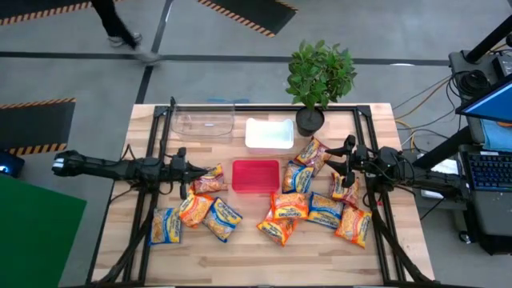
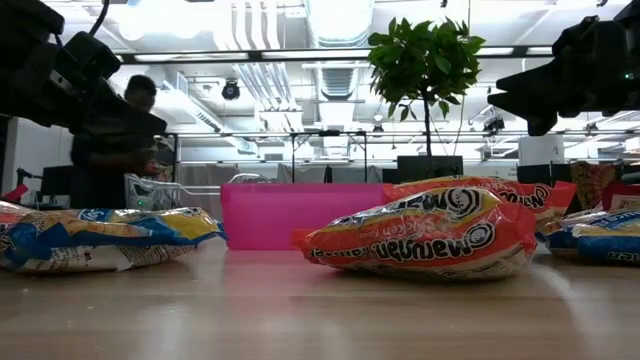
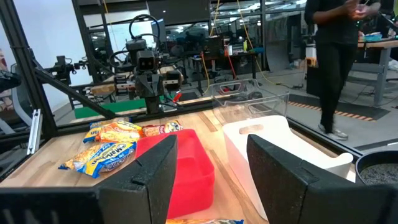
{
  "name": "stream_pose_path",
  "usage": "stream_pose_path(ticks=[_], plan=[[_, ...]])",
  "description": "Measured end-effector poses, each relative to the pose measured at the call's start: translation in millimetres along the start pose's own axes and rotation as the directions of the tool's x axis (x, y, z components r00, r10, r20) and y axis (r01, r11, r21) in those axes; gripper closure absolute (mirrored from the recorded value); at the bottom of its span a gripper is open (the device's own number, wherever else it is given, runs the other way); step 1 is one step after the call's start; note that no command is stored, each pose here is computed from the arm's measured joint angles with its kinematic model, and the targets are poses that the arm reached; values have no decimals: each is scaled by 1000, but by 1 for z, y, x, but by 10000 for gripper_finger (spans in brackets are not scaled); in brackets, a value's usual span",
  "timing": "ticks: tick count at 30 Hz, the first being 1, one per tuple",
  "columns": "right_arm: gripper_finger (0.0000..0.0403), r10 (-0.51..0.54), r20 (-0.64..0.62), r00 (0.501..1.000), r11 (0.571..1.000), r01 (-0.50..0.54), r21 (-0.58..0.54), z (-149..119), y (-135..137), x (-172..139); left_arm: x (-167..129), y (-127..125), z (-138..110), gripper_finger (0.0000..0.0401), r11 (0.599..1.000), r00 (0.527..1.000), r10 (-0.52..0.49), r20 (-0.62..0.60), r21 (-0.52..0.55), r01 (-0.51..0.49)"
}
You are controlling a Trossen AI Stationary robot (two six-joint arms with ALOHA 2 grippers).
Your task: Sort Maruchan noodles
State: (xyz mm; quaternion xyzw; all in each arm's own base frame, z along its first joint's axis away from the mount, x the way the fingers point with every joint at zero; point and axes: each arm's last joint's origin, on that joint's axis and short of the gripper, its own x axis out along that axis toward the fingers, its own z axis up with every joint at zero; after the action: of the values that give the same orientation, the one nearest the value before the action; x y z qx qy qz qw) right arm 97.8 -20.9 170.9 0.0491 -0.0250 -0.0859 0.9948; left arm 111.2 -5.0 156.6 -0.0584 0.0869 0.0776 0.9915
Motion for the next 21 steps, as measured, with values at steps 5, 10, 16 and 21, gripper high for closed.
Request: stream_pose_path(ticks=[5, 10, 16, 21], plan=[[220, 0, 0, 1000, 1000, 0, 0, 0, 0, 0, 0, 0, 0, 401, 1000, 1000, 0, 0, 0, 0], [218, 0, 0, 1000, 1000, 0, 0, 0, 0, 0, 0, 0, 0, 401, 1000, 1000, 0, 0, 0, 0], [221, 0, 0, 1000, 1000, 0, 0, 0, 0, 0, 0, 0, 3, 401, 1000, 1000, 8, 27, 5, -8], [218, 3, 6, 1000, 1000, -3, 13, 0, 0, 0, -3, -2, 26, 401, 981, 963, 22, 270, -193, 32]])
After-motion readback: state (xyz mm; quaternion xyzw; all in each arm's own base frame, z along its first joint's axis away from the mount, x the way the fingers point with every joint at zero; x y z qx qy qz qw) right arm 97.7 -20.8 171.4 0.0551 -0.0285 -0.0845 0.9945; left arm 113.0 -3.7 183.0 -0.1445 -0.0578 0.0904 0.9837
